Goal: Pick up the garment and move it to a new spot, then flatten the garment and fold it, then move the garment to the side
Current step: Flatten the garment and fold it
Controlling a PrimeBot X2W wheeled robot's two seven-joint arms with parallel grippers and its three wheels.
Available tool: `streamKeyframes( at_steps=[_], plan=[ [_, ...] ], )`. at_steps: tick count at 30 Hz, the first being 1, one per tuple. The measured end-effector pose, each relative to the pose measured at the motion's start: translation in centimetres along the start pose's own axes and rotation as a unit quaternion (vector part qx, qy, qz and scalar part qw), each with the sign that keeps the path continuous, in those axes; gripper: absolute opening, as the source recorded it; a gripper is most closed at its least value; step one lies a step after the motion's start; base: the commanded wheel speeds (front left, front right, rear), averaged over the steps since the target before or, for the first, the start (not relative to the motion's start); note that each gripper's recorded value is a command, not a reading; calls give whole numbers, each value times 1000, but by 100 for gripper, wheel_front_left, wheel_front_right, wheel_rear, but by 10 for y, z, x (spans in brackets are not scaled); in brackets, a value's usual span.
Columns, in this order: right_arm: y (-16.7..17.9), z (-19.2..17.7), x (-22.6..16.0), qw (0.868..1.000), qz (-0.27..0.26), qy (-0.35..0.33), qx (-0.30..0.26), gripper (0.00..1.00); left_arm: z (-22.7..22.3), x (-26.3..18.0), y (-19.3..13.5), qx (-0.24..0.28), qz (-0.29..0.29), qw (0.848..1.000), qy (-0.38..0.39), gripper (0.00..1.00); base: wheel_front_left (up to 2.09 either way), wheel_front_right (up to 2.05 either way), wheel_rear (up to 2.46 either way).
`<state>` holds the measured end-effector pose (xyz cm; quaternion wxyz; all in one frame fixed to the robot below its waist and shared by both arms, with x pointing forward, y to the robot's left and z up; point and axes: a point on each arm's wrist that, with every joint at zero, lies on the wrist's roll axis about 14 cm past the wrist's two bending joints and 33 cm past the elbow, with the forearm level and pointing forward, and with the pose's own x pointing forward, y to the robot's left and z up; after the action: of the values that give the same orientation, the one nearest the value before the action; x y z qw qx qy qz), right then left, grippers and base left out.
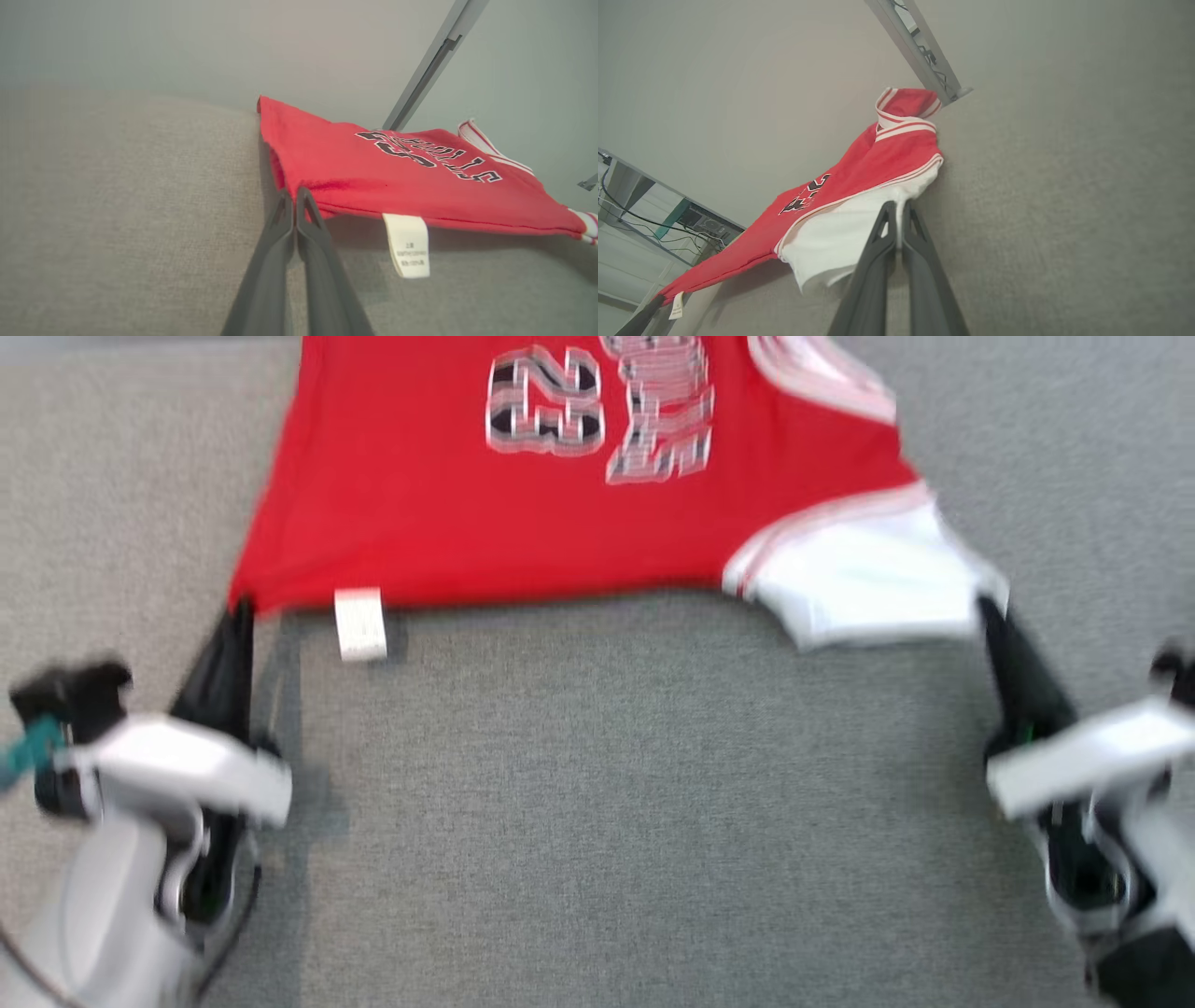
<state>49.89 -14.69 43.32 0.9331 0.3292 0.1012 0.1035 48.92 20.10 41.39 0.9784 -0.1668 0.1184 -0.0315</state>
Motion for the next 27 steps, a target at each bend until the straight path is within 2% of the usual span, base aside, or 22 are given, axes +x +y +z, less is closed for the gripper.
streamKeyframes(
  at_steps=[4, 11, 21, 27],
  plan=[
    [-9, -26, -53, 999, -29, 33, 32, 0, -15, -44, 4, -6, 18, 999, 35, 0, 0, 0, 0],
    [-12, -34, -121, 996, -53, 59, 37, 0, -18, -109, 0, -18, 40, 997, 70, 0, 0, 0, 0],
    [8, -46, -190, 990, -67, 115, 50, 0, -11, -175, 8, -23, 82, 992, 98, 0, 0, 0, 0],
    [23, -42, -213, 987, -82, 127, 58, 0, -6, -193, 6, -25, 91, 990, 106, 0, 0, 0, 0]
  ],
)
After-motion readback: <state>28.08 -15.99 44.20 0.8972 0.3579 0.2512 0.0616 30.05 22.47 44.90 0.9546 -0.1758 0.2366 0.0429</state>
